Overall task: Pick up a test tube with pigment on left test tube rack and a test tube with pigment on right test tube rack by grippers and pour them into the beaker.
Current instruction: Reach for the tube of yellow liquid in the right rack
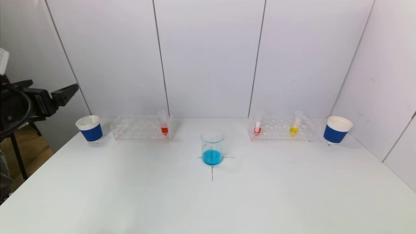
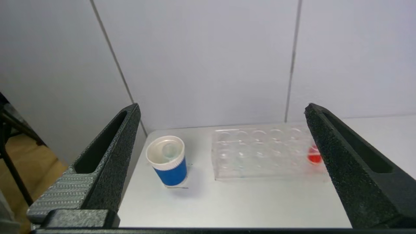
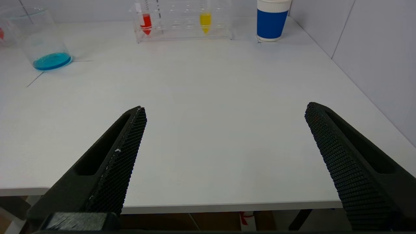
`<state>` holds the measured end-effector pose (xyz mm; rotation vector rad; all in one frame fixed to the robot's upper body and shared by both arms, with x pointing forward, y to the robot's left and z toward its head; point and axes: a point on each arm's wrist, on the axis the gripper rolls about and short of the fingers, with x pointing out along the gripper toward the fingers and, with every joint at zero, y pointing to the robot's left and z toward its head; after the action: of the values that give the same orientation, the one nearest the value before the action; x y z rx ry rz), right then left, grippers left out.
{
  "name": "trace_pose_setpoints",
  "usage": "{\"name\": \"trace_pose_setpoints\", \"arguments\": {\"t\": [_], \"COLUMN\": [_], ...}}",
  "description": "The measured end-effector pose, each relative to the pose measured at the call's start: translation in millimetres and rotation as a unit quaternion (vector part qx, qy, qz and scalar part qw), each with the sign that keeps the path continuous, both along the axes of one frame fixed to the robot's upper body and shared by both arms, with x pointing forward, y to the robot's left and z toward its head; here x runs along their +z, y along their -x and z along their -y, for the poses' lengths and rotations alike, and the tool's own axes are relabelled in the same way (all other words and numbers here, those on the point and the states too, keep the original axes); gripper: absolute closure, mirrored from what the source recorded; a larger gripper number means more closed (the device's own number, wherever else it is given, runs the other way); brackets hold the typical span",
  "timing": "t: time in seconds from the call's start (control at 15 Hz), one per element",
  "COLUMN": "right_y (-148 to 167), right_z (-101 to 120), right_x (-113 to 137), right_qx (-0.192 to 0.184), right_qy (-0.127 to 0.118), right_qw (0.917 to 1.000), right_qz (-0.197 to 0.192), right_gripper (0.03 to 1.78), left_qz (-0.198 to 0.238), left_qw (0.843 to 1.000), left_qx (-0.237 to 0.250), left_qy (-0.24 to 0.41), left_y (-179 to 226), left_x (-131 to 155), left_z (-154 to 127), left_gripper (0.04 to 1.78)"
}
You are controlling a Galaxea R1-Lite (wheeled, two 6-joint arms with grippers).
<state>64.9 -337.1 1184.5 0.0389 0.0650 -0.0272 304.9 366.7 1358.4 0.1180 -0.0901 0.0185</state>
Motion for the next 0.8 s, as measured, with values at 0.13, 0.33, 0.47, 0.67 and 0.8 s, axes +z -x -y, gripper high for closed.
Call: {"name": "trace_pose_setpoints", "arguments": {"t": [0.13, 0.33, 0.47, 0.67, 0.8], "right_y": [0.0, 0.0, 0.0, 0.0, 0.0], "right_z": [0.0, 0.0, 0.0, 0.0, 0.0], "right_x": [0.0, 0.0, 0.0, 0.0, 0.0], "right_qx": [0.000, 0.000, 0.000, 0.000, 0.000], "right_qy": [0.000, 0.000, 0.000, 0.000, 0.000], "right_qw": [1.0000, 1.0000, 1.0000, 1.0000, 1.0000], "right_qz": [0.000, 0.000, 0.000, 0.000, 0.000], "right_gripper": [0.04, 0.04, 0.04, 0.04, 0.04], "left_qz": [-0.001, -0.013, -0.022, -0.047, -0.059], "left_qw": [1.000, 0.999, 0.997, 0.990, 0.981], "left_qx": [-0.017, -0.040, -0.070, -0.128, -0.166], "left_qy": [-0.004, -0.005, -0.003, 0.032, 0.078], "left_y": [42.1, 96.9, 128.5, 168.8, 189.9], "left_x": [-1.6, -16.6, -28.4, -43.9, -50.7], "left_z": [12.6, 23.6, 29.0, 36.1, 40.0], "left_gripper": [0.06, 0.06, 0.06, 0.06, 0.06]}}
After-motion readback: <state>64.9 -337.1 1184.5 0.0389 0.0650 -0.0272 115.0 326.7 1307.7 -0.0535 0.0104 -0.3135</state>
